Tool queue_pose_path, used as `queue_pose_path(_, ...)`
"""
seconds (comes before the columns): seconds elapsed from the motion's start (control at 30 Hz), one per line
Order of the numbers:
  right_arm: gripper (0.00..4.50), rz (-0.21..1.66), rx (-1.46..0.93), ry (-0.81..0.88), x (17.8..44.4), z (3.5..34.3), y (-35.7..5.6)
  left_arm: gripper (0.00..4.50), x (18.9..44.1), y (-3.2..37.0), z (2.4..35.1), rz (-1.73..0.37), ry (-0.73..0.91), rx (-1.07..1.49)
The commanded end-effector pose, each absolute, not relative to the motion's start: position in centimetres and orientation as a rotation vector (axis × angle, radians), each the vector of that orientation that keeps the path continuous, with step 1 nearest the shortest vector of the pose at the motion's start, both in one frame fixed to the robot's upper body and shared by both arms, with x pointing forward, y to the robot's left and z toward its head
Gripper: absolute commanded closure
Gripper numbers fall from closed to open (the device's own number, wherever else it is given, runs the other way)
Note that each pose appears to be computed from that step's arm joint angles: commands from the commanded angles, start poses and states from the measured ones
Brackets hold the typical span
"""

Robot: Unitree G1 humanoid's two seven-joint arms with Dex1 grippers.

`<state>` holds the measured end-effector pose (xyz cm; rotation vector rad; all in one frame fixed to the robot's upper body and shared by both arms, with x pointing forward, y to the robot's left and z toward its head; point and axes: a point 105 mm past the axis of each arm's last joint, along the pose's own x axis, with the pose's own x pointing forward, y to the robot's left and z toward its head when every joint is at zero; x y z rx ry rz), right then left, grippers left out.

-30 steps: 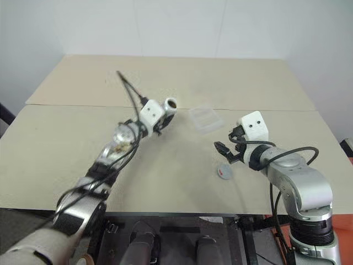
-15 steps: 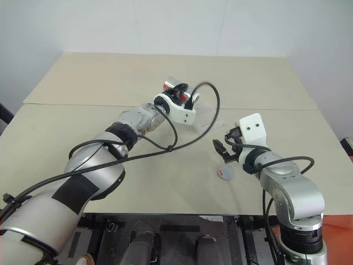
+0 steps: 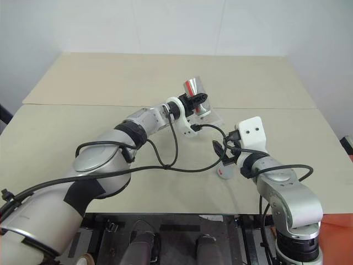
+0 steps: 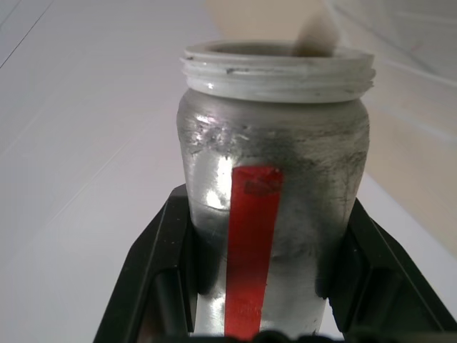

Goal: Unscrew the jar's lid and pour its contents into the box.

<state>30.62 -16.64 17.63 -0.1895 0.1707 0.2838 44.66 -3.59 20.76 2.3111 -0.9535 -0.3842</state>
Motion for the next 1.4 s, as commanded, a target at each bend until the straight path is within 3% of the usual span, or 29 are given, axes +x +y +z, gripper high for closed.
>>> queue_pose_path(0.03, 0.01, 0.253, -0.198, 0.125, 30.3, 18.6, -16.9, 2.57, 45.1, -3.7, 22.8, -0.322, -0.894, 2.253)
queue_pose_path(0.2, 0.01, 0.252, -0.205, 0.135, 30.1, 18.3, -16.8, 2.57, 45.3, -3.4, 22.3, -0.343, -0.811, 2.22)
queue_pose_path(0.4, 0.01, 0.246, -0.205, 0.138, 30.0, 18.3, -17.0, 2.57, 46.2, -2.4, 23.0, -0.387, -0.499, 1.651)
queue_pose_path(0.53, 0.01, 0.24, -0.211, 0.145, 30.2, 18.1, -17.1, 2.57, 47.0, -0.7, 23.7, -0.423, -0.274, 1.047)
queue_pose_path(0.87, 0.01, 0.285, -0.224, 0.135, 30.6, 18.3, -16.4, 2.57, 47.3, 3.3, 23.6, -0.579, -0.136, 0.153)
queue_pose_path(1.03, 0.01, 0.342, -0.229, 0.13, 31.2, 18.1, -15.3, 2.57, 46.0, 5.3, 20.6, -0.659, -0.182, 0.018)
queue_pose_path(1.4, 0.01, 0.398, -0.252, 0.116, 31.7, 18.1, -14.3, 2.57, 43.1, 7.5, 14.8, -0.519, -0.201, 0.057)
